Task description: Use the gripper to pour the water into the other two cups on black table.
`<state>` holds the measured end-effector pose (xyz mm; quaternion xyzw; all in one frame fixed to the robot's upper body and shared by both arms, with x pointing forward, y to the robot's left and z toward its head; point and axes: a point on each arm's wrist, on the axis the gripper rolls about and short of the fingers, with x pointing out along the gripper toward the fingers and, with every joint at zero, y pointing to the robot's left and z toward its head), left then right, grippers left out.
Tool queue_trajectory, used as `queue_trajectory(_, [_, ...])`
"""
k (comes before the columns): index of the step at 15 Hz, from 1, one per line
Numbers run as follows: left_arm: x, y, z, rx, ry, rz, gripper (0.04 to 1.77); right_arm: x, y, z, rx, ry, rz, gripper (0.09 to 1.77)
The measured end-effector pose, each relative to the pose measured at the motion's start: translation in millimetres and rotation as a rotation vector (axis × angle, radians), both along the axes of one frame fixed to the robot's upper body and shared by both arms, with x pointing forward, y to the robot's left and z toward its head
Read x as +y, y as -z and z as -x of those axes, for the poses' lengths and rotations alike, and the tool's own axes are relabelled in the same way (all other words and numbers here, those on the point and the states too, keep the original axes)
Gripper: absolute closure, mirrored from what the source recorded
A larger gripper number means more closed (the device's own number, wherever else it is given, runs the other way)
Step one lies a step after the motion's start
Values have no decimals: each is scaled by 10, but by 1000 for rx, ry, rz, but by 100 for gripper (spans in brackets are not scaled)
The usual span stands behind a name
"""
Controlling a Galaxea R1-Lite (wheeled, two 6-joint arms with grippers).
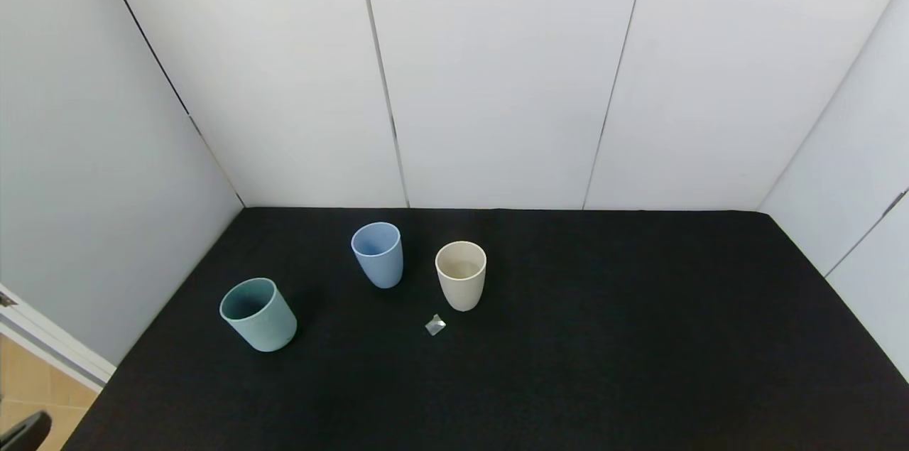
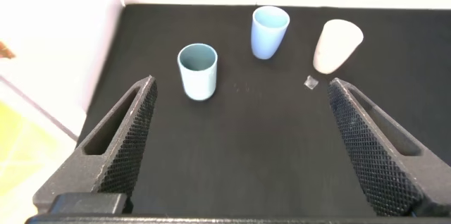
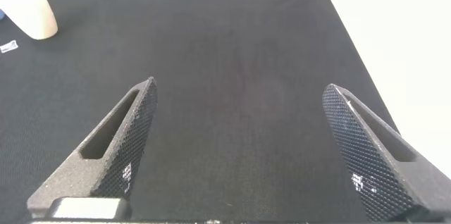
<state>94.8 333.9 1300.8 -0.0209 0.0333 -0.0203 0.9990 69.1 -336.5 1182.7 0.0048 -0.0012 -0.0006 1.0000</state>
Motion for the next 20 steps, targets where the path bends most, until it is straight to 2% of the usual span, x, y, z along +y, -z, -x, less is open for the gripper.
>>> queue_trajectory(6, [-5, 369, 393, -154, -18, -20, 9, 0, 0, 0, 0, 0, 0, 15])
queue_trajectory(10, [-5, 724, 385, -212, -39, -74, 9, 0, 0, 0, 0, 0, 0, 15])
queue_trajectory(14, [-6, 1006, 283, -199, -38, -102, 9, 0, 0, 0, 0, 0, 0, 15])
queue_trajectory(15, [-6, 1097, 266, -137, -34, -97, 9, 0, 0, 0, 0, 0, 0, 15])
queue_trajectory(20, [-5, 1127, 260, -122, -36, -38, 9, 0, 0, 0, 0, 1, 0, 15])
